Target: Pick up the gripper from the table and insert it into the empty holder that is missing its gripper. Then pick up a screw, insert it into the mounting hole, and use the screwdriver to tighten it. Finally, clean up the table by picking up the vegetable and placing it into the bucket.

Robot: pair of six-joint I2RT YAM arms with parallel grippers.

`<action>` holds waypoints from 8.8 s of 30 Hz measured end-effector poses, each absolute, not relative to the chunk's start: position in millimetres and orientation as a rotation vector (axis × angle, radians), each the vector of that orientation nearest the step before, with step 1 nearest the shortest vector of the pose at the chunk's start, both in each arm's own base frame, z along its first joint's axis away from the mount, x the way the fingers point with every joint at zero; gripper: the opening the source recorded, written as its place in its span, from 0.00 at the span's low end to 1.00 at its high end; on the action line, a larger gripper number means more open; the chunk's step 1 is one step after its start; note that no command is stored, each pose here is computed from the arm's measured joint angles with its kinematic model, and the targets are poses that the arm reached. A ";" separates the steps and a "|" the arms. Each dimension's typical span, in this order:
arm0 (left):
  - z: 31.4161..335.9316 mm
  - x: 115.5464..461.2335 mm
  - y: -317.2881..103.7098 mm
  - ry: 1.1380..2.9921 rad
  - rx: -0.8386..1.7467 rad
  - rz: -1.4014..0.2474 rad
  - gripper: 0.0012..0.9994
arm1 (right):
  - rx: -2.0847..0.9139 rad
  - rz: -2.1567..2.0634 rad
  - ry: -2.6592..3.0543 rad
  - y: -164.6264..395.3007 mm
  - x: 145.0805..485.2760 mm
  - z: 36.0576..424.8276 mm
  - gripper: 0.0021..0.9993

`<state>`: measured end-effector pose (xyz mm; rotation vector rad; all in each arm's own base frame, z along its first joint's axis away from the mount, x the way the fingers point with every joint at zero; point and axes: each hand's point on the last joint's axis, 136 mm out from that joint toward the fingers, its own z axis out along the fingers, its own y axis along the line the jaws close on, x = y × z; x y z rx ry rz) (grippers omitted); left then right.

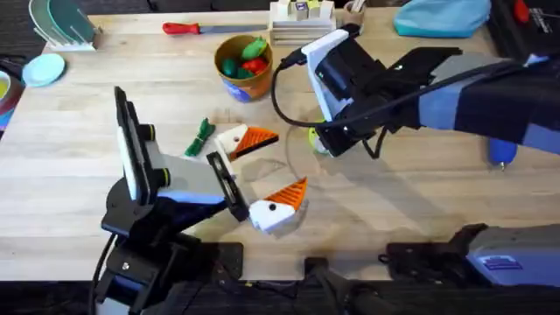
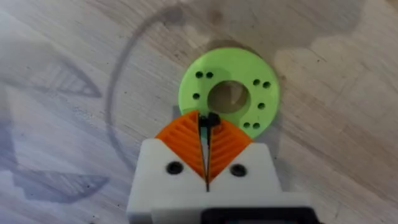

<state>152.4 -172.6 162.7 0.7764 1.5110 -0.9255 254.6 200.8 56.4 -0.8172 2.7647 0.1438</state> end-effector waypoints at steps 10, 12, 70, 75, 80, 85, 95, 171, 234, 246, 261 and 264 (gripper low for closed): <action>162.7 152.4 -172.6 1.511 0.776 -0.926 0.99 | -0.781 0.145 2.766 199.8 264.9 80.4 0.00; 162.7 152.4 -172.6 1.511 0.776 -0.925 0.99 | -0.768 0.155 2.746 201.8 270.8 99.3 0.00; 162.4 152.1 -172.8 1.497 0.798 -0.907 0.99 | -1.119 0.502 2.463 362.3 197.2 219.2 0.00; 161.8 152.7 -172.5 1.503 0.792 -0.908 0.99 | -1.132 0.488 2.488 364.3 197.3 209.5 0.00; 162.0 152.6 -172.6 1.502 0.793 -0.908 0.99 | -1.132 0.500 2.494 364.8 195.5 209.8 0.25; 162.2 152.3 -172.8 1.500 0.796 -0.908 0.99 | -1.107 0.476 2.499 359.1 201.8 210.6 0.66; 162.3 151.6 -173.1 1.494 0.804 -0.906 0.99 | -0.935 0.527 2.454 310.5 219.4 263.7 0.90; 162.3 151.5 -173.2 1.489 0.811 -0.899 0.00 | 0.438 -0.344 2.766 -180.4 279.3 132.9 0.99; 162.3 151.5 -173.2 1.489 0.811 -0.899 0.00 | 0.317 -0.298 2.428 -208.5 329.6 182.1 0.02; 162.3 151.5 -173.2 1.489 0.811 -0.899 0.00 | 0.114 -0.186 1.995 -102.1 310.7 324.3 0.02; 162.3 151.5 -173.2 1.489 0.811 -0.899 0.00 | -0.476 0.622 1.337 151.6 243.9 386.8 0.02; 162.3 151.5 -173.2 1.488 0.811 -0.899 0.00 | -0.571 0.744 1.272 189.0 225.7 392.5 0.02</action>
